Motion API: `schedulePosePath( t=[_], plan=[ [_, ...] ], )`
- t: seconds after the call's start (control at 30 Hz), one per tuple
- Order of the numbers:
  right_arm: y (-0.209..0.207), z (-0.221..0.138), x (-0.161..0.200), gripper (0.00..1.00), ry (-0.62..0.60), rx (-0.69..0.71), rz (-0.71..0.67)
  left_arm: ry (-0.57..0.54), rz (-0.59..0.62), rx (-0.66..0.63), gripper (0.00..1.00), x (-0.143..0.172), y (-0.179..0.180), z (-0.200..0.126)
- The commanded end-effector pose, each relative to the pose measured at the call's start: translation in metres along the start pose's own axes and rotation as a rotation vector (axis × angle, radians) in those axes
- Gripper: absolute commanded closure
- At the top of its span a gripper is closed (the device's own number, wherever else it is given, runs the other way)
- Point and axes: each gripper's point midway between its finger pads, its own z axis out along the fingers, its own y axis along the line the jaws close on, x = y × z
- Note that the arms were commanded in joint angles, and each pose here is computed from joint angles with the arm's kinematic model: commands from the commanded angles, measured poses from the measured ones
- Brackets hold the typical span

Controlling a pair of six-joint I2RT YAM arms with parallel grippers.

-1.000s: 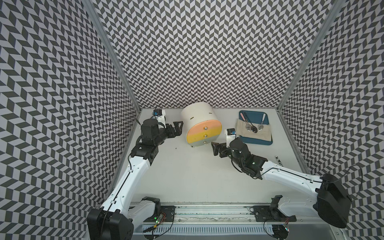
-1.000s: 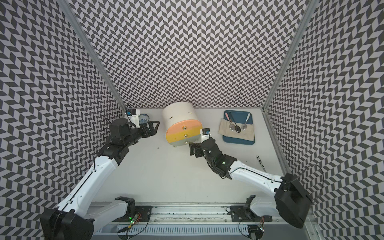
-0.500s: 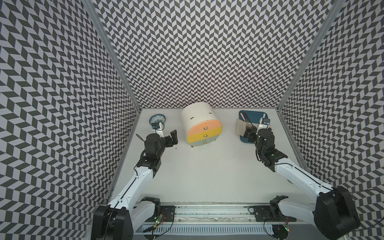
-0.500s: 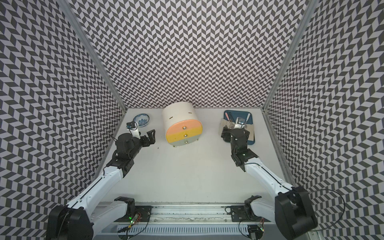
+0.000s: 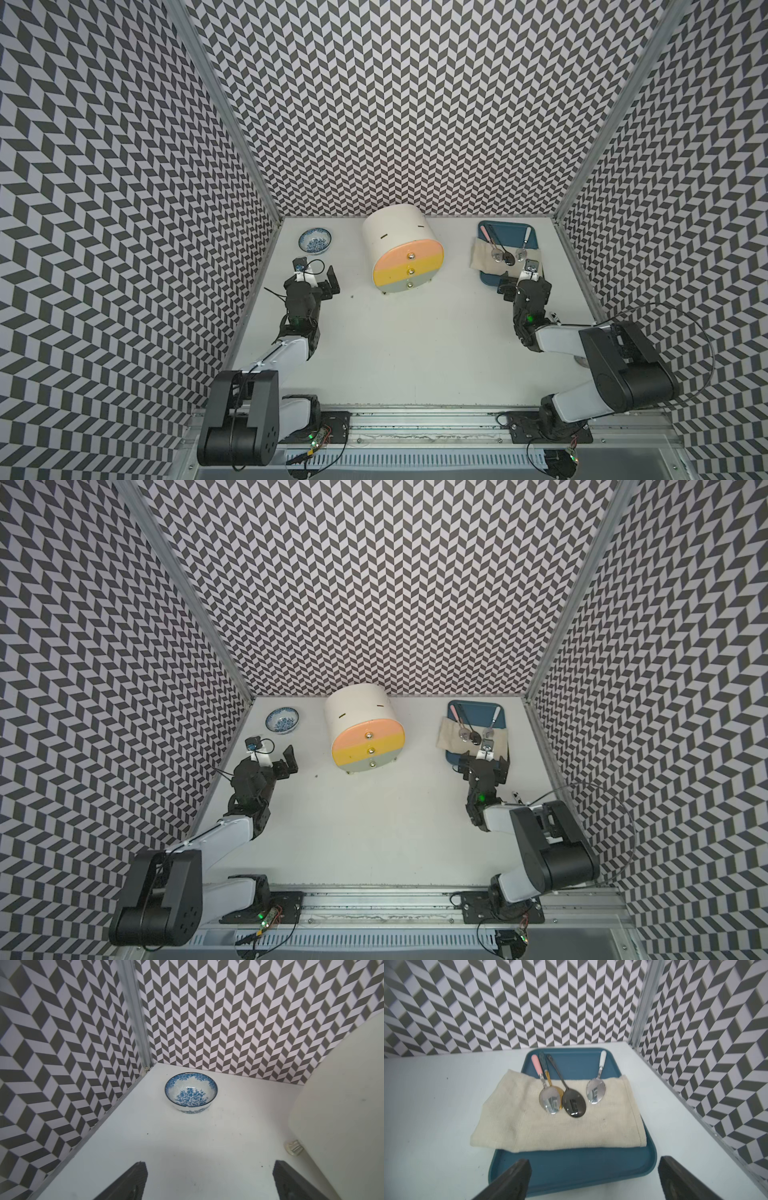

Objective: Place the transparent tape into the drawer according to color
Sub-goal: Reset both arms

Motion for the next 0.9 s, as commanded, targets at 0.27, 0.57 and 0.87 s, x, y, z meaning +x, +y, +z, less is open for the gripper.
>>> schedulePosePath(
  t=[0.27,0.57,0.87],
  plan=[
    [-0.016,-0.039,-0.033,0.0,-0.297,-0.092,0.11,-0.134,0.079,0.124,0.0,0.011,-0.02,0.004],
    [-0.017,-0.044,-0.034,0.0,-0.318,-0.084,0.104,-0.128,0.086,0.13,0.0,0.023,-0.02,0.007],
    [-0.015,-0.042,-0.034,0.0,-0.33,-0.077,0.095,-0.124,0.087,0.131,0.0,0.023,-0.02,0.008]
  ],
)
